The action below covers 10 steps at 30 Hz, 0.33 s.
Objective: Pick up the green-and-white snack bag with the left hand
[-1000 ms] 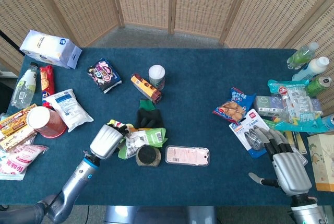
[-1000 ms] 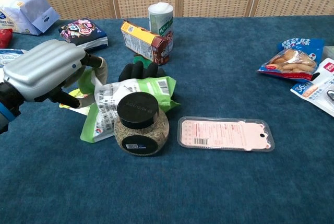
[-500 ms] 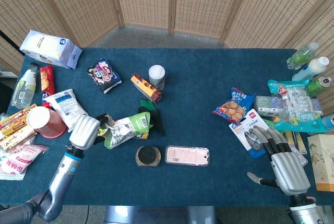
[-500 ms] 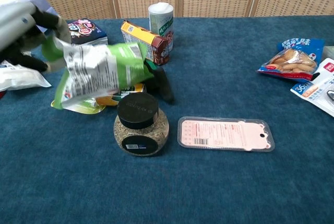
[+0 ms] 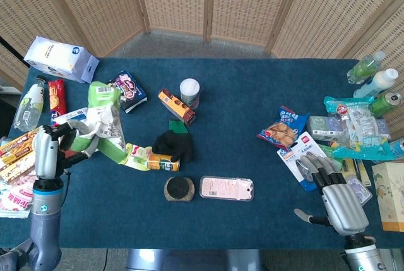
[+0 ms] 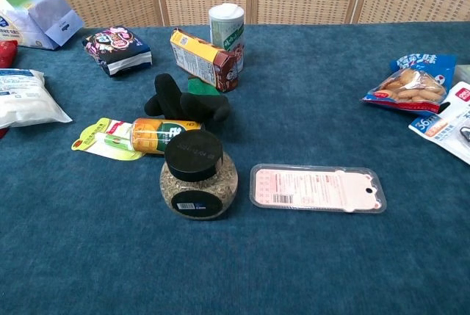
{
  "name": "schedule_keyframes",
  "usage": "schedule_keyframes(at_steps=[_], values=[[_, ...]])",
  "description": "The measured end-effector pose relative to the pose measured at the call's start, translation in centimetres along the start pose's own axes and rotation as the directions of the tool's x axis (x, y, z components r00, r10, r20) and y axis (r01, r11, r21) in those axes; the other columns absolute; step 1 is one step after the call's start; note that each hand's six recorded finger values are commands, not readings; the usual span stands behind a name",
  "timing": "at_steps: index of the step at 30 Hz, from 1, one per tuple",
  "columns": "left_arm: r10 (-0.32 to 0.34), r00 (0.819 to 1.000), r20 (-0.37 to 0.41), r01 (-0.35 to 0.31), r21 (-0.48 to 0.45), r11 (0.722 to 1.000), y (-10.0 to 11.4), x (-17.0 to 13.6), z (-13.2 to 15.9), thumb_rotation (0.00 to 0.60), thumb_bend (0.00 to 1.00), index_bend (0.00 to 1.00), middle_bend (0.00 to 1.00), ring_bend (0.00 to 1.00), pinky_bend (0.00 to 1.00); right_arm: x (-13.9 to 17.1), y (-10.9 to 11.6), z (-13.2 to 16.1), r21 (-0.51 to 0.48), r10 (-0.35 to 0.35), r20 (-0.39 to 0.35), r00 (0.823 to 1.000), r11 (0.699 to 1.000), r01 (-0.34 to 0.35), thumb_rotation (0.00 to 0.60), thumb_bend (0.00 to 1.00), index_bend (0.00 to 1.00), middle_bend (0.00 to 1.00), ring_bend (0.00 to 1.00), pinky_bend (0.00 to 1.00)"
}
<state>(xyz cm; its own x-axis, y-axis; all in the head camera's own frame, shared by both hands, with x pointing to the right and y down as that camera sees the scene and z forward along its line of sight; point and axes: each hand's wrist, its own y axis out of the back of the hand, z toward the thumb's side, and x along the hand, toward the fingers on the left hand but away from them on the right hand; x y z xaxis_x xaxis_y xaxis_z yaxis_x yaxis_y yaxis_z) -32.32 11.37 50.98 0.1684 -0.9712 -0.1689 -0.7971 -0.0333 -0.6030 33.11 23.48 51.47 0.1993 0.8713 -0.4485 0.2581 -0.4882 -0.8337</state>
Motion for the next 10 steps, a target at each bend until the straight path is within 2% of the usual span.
schedule_keyframes(at_steps=[4, 10], values=[[0.061, 0.998, 0.022, -0.059, -0.078, 0.995, 2.0, 0.7, 1.5, 0.6, 0.54, 0.99, 0.95, 1.0, 1.0, 0.1, -0.1, -0.1, -0.005, 0.005, 0.003, 1.0, 1.0, -0.005, 0.557, 0.09, 0.0, 0.0, 0.0, 0.0], [0.079, 0.996, 0.048, -0.074, -0.098, 0.992, 3.1, 0.9, 2.7, 0.6, 0.54, 0.99, 0.94, 1.0, 1.0, 0.1, -0.1, -0.3, -0.004, 0.005, 0.005, 1.0, 1.0, -0.005, 0.559, 0.09, 0.0, 0.0, 0.0, 0.0]])
